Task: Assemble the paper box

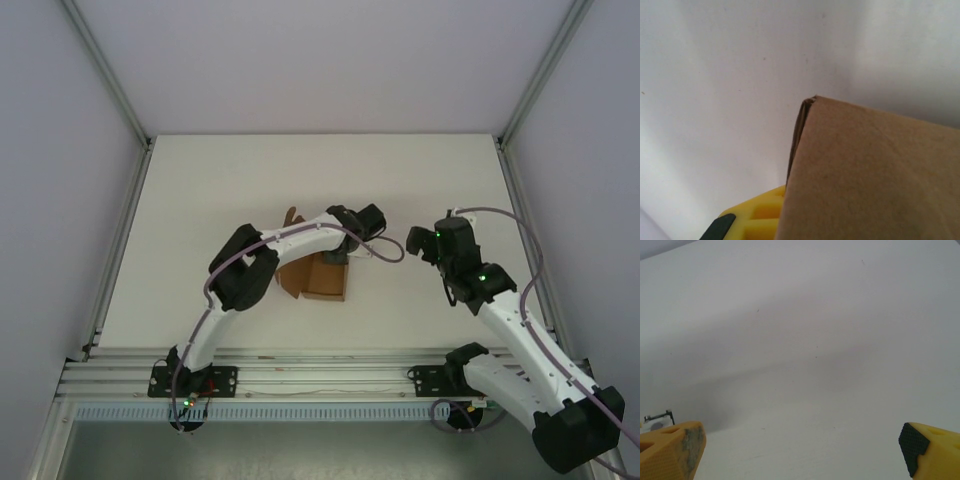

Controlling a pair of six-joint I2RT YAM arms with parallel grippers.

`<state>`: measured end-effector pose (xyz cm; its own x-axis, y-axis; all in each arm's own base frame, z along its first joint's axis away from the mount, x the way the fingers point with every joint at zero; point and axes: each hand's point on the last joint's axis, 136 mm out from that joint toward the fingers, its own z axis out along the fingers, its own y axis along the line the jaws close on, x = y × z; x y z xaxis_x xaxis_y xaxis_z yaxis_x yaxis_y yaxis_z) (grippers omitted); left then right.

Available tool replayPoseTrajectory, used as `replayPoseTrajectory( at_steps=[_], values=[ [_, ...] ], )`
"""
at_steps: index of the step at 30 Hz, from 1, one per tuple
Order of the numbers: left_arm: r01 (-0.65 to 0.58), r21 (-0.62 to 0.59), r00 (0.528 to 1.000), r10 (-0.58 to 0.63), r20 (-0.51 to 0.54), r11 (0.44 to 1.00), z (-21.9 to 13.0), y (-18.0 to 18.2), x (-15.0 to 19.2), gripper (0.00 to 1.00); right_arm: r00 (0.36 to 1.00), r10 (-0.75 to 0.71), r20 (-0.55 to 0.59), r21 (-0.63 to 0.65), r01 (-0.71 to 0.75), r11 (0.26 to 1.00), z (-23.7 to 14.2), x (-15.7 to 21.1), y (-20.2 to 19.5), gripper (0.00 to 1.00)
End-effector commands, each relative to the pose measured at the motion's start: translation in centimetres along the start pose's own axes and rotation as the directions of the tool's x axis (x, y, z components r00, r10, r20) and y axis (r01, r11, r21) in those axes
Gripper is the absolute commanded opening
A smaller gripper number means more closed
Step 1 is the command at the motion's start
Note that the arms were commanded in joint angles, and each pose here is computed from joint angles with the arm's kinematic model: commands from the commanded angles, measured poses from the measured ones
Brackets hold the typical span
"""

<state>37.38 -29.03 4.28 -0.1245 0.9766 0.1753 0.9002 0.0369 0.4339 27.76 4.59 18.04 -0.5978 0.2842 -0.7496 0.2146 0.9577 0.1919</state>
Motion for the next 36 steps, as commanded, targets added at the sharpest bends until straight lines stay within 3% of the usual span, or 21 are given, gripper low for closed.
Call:
replayPoseTrajectory(
  at_steps=[1, 5, 8, 10, 13, 14, 16, 18, 19, 21, 22, 24, 26, 29, 32, 36],
  values=[
    [-0.012, -0.026, 1.0, 0.011, -0.018, 1.0, -0.7, 0.6, 0.0, 0.31, 1.0, -0.002, -0.009, 0.034, 0.003, 0.999, 0.0, 0.3, -0.9, 1.0],
    [-0.01, -0.024, 0.998, 0.012, 0.062, 1.0, -3.3, 1.0, -0.3, 0.61, 1.0, -0.007, -0.012, 0.029, 0.007, 1.0, -0.1, 0.3, -0.9, 1.0],
    [-0.005, -0.032, 0.992, 0.009, 0.124, 0.999, -5.5, 1.4, -0.1, 0.71, 1.0, -0.009, -0.011, 0.01, 0.009, 1.0, -0.1, 0.3, -0.7, 1.0],
    [0.003, -0.039, 0.986, 0.003, 0.165, 0.999, -7.0, 1.6, 0.0, 0.83, 1.0, -0.013, -0.011, -0.003, 0.013, 1.0, -0.1, 0.3, -0.5, 1.0],
    [0.055, -0.061, 0.966, -0.038, 0.254, 0.997, -9.7, 2.6, 0.1, 0.88, 1.0, -0.025, -0.008, -0.018, 0.025, 1.0, -0.2, 0.1, -0.2, 1.0],
    [0.09, -0.076, 0.952, -0.063, 0.301, 0.993, -10.9, 3.2, 0.1, 1.0, 0.999, -0.033, -0.005, -0.025, 0.033, 0.999, -0.2, 0.0, -0.1, 1.0],
    [0.193, -0.115, 0.905, -0.132, 0.405, 0.974, -13.6, 5.0, 0.1, 1.0, 0.999, -0.047, 0.002, -0.037, 0.047, 0.998, -0.2, -0.2, 0.2, 1.0],
    [0.359, -0.146, 0.824, -0.24, 0.513, 0.922, -16.6, 7.7, 0.8, 1.0, 0.997, -0.081, -0.003, -0.074, 0.081, 0.994, -0.2, -0.3, 1.0, 1.0],
    [0.456, -0.157, 0.773, -0.302, 0.558, 0.876, -18.2, 9.2, 1.7, 1.0, 0.994, -0.106, -0.008, -0.108, 0.105, 0.989, -0.2, -0.3, 1.7, 1.0],
    [0.677, -0.152, 0.616, -0.44, 0.653, 0.721, -21.4, 12.4, 4.3, 1.0, 0.982, -0.188, -0.018, -0.228, 0.179, 0.957, 0.1, 0.0, 4.0, 1.0],
    [0.778, -0.127, 0.514, -0.506, 0.693, 0.615, -22.6, 13.8, 6.2, 1.0, 0.972, -0.234, -0.019, -0.302, 0.217, 0.928, 0.2, 0.3, 5.5, 1.0],
    [0.944, -0.028, 0.245, -0.64, 0.728, 0.329, -23.9, 15.8, 11.8, 1.0, 0.952, -0.307, -0.017, -0.437, 0.269, 0.858, 0.7, 0.9, 8.6, 0.99],
    [0.991, 0.107, -0.013, -0.736, 0.677, 0.081, -22.5, 15.5, 17.4, 1.0, 0.902, -0.431, -0.021, -0.534, 0.355, 0.767, 1.5, 2.1, 11.7, 0.97],
    [0.952, 0.234, -0.301, -0.762, 0.574, -0.199, -18.4, 12.7, 23.7, 1.0, 0.756, -0.654, -0.026, -0.579, 0.522, 0.626, 3.7, 4.6, 15.7, 0.94],
    [0.889, 0.292, -0.455, -0.759, 0.466, -0.353, -14.5, 9.0, 27.3, 1.0, 0.561, -0.826, -0.05, -0.63, 0.624, 0.462, 6.4, 7.2, 18.4, 0.89],
    [0.86, 0.254, -0.51, -0.774, 0.376, -0.443, -11.4, 5.3, 29.4, 1.0, 0.292, -0.956, -0.018, -0.696, 0.683, 0.222, 9.2, 10.2, 20.1, 0.82]
  ],
)
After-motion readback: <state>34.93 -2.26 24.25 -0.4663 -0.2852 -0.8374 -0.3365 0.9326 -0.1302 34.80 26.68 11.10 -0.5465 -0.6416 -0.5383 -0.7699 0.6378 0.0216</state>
